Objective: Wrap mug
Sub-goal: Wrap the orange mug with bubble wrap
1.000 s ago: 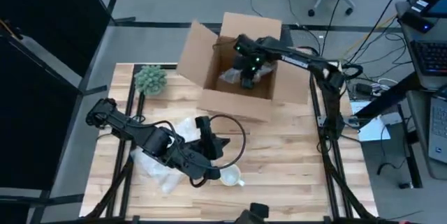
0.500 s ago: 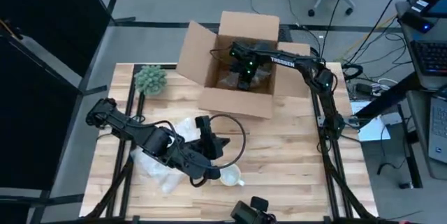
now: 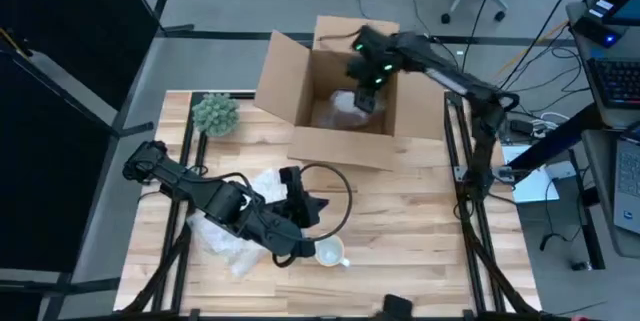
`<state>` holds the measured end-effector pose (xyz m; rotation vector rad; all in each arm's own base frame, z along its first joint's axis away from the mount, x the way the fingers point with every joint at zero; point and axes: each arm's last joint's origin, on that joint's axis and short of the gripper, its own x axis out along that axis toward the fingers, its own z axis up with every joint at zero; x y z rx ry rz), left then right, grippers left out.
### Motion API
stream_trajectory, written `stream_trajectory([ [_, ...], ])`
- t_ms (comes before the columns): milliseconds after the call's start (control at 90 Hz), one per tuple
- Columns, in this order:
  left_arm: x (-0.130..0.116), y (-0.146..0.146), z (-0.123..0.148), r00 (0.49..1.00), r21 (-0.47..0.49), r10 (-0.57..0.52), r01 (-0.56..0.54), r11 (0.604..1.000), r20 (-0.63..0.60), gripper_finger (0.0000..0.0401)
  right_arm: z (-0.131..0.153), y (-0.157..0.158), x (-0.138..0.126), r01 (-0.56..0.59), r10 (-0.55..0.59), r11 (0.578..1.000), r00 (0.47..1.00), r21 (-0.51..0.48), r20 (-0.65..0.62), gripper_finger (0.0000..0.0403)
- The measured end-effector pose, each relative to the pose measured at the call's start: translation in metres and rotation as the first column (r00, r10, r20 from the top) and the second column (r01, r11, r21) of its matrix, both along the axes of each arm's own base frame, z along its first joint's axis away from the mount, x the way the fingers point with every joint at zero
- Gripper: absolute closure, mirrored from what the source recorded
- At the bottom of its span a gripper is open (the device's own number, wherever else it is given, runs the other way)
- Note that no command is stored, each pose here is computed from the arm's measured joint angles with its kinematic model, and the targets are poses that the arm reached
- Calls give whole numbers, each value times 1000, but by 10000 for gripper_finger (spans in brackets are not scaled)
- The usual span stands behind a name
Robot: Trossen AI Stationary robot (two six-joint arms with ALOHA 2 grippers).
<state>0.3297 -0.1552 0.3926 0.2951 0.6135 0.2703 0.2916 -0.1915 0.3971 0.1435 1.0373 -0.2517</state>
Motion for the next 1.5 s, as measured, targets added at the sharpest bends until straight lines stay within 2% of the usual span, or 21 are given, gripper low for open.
stream_trajectory([
  [156,-14,-2,-10,993,-45,62,-67,997,-99,401,56,53,-37,-59,73,994,984,-91,161,159],
  [289,-26,-7,-23,978,-61,118,-130,990,-173,401,86,100,-74,-88,104,993,963,-76,248,160],
  [389,-36,-12,-33,961,-72,149,-170,983,-235,401,97,131,-97,-117,120,993,952,-28,282,160],
  [533,-46,-22,-49,937,-143,162,-214,966,-310,401,106,171,-122,-215,194,976,927,33,320,160],
  [633,-50,-27,-62,919,-176,177,-251,952,-352,401,108,189,-129,-311,285,950,901,30,326,160],
  [778,-55,-26,-88,870,-208,247,-361,909,-426,401,106,208,-129,-337,309,941,901,43,305,161],
  [889,-60,-26,-111,822,-229,284,-438,869,-494,396,94,224,-127,-362,338,930,906,55,255,161],
  [1000,-63,-25,-131,791,-247,306,-489,837,-530,371,72,243,-123,-360,344,931,920,61,188,161],
  [1244,-61,-27,-154,799,-301,310,-508,807,-515,283,-10,297,-104,-360,357,933,926,2,119,161],
  [1356,-59,-28,-157,811,-335,309,-508,794,-497,251,-54,322,-93,-368,367,929,917,-22,157,161],
  [1500,-60,-27,-163,811,-327,322,-513,794,-489,227,-108,343,-78,-348,350,936,913,-50,208,161],
])
